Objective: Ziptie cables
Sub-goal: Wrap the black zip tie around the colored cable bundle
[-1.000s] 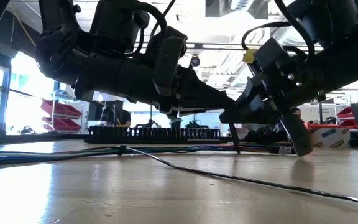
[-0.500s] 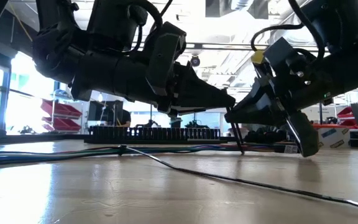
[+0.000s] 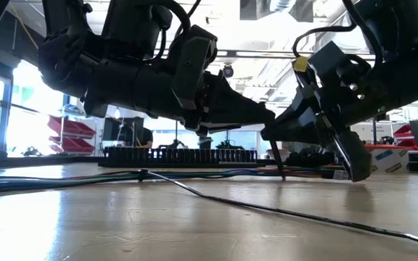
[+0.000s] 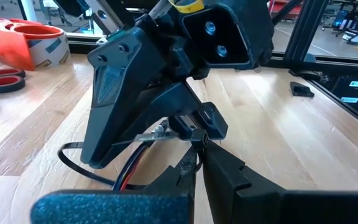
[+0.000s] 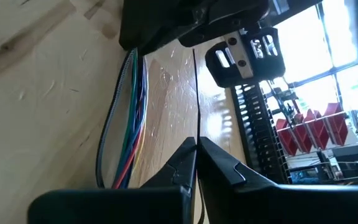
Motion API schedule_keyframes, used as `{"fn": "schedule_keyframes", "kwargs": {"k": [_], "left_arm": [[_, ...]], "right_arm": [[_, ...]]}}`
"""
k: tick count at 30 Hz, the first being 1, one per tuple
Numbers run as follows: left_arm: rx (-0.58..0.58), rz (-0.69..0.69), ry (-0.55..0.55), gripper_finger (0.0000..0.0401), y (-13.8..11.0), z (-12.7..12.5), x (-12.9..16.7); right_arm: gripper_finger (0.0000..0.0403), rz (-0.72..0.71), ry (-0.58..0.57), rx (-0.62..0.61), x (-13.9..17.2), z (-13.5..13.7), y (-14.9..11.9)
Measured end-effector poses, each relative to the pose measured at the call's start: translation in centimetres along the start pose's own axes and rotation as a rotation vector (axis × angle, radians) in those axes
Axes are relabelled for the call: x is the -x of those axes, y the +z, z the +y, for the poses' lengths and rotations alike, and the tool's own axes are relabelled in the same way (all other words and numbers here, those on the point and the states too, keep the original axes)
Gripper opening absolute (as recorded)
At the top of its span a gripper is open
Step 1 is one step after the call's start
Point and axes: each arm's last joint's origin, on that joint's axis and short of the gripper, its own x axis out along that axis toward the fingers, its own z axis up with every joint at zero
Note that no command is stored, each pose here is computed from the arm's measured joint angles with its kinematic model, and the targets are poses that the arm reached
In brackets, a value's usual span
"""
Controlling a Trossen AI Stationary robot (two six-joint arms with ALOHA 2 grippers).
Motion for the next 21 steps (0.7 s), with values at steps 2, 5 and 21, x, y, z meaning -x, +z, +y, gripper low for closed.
{"fn": "schedule_keyframes", "kwargs": {"k": [2,5,21], "left_arm": [[0.002,0.000,0.000,0.0000,0.00,0.00,0.00],[0.004,-0.005,-0.001,0.0000,0.05,-0.01,0.00],[0.003,-0.007,-0.001,0.0000,0.07,-0.01,0.00]], "right_arm": [[0.0000,-0.001,0.000,0.000,-0.17,-0.10,0.32],[0.0000,-0.008,-0.006,-0.007,-0.43,-0.33,0.88],[0.0000,0.041,0.005,-0.011,-0.31,0.08,0.55]]}}
